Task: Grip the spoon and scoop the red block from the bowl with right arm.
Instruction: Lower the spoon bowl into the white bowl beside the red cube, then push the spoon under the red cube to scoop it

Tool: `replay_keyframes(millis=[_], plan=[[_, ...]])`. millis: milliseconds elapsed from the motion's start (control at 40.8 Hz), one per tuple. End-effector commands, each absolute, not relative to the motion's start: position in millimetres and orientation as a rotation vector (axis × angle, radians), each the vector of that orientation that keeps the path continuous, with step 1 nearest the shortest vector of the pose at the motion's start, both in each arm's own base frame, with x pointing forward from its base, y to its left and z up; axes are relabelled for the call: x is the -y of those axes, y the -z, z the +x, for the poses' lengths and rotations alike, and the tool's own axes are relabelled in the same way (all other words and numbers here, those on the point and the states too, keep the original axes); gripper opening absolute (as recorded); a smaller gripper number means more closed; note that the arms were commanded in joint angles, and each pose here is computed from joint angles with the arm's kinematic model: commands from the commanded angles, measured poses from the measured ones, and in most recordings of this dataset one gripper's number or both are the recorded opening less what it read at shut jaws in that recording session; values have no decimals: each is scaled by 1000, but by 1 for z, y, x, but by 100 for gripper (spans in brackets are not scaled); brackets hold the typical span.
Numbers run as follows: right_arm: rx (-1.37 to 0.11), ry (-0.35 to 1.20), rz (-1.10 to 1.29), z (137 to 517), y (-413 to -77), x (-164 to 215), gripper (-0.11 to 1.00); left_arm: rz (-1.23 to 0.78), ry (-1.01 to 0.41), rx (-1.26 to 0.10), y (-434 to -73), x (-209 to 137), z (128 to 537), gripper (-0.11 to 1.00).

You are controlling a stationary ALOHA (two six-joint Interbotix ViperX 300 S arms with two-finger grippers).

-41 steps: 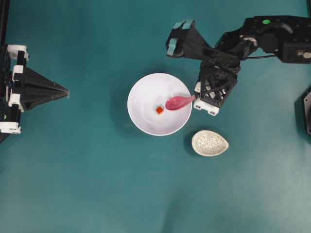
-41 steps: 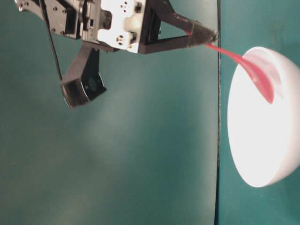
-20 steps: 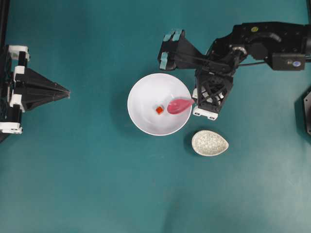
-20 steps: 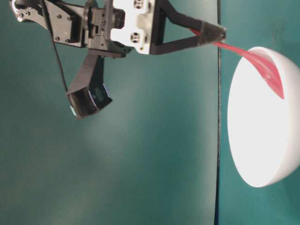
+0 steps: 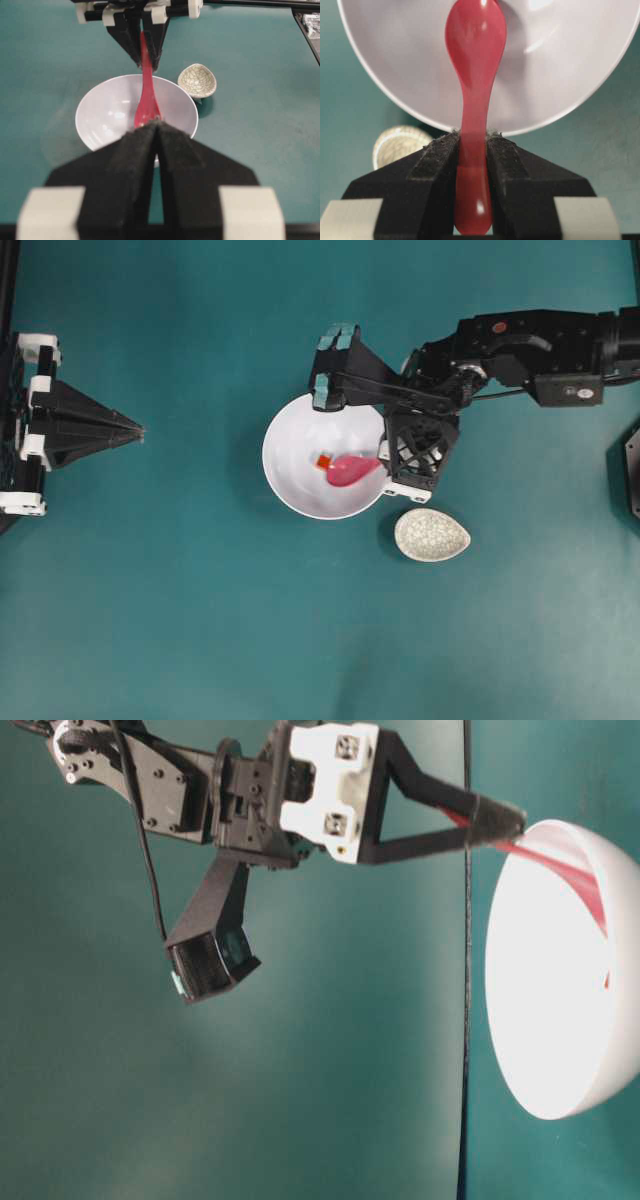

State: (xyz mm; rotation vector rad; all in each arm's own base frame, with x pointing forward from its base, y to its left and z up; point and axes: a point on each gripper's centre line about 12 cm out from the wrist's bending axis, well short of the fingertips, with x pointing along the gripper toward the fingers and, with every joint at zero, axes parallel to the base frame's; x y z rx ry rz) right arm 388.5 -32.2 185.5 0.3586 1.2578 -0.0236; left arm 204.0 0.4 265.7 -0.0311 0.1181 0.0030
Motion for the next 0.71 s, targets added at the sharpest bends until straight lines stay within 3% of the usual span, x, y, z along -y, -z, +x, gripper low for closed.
replay_keyframes(millis=[0,686], plan=[[-1207,29,341,396,-199,35,21,-28,-2,-84,-278,0,207,0],[-1068,113,361,411,-202,55,21,-28,-4,-86,-277,-1,207,0]])
